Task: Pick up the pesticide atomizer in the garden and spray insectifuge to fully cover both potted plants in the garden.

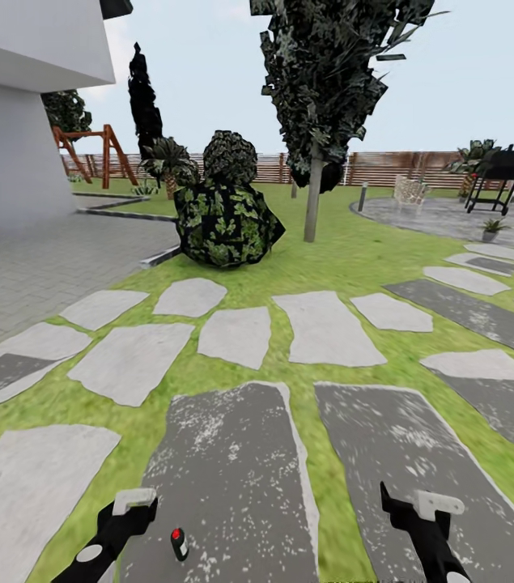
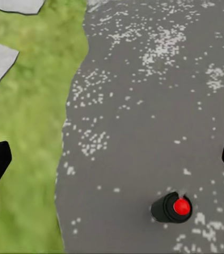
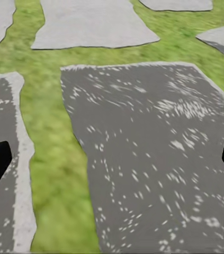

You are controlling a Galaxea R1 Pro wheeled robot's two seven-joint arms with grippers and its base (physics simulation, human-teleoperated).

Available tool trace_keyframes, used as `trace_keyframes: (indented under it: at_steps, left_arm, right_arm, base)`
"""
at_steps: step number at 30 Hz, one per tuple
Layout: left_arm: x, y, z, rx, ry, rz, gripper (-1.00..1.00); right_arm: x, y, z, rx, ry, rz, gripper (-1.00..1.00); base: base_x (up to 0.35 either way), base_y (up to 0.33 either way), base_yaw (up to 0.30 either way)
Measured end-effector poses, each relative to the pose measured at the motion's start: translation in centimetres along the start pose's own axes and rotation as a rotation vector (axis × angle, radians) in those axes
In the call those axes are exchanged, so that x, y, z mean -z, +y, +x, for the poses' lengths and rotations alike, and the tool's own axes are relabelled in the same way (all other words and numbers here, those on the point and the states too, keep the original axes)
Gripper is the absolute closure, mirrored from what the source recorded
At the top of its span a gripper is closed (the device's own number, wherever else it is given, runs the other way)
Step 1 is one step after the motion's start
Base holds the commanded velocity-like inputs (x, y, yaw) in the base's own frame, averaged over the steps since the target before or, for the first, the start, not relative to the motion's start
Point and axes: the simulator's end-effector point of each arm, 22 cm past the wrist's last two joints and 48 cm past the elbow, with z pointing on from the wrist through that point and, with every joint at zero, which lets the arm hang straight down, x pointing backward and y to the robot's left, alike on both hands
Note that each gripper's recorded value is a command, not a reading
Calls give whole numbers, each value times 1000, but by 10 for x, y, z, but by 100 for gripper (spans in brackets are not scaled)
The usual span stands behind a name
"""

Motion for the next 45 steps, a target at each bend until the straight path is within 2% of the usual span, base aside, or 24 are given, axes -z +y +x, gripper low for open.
trace_keyframes:
  at_steps: [5, 14, 20, 45]
  left_arm:
    - [0, 0, -3, 0, -6, 1, -100]
    - [-4, -2, 9, 0, 0, 4, -100]
    - [-10, -2, 15, -4, -40, 5, -100]
    - [-40, -4, 83, -21, -17, 6, -100]
  right_arm:
    - [0, 0, 0, 0, 0, 1, -100]
    - [-2, 0, 9, 0, -1, 1, -100]
    - [-5, -1, 23, -1, 1, 4, -100]
    - [-18, -3, 99, 7, 39, 7, -100]
  base:
    - [6, -3, -251]
    - [0, 0, -12]
    - [0, 0, 0]
    - [0, 0, 0]
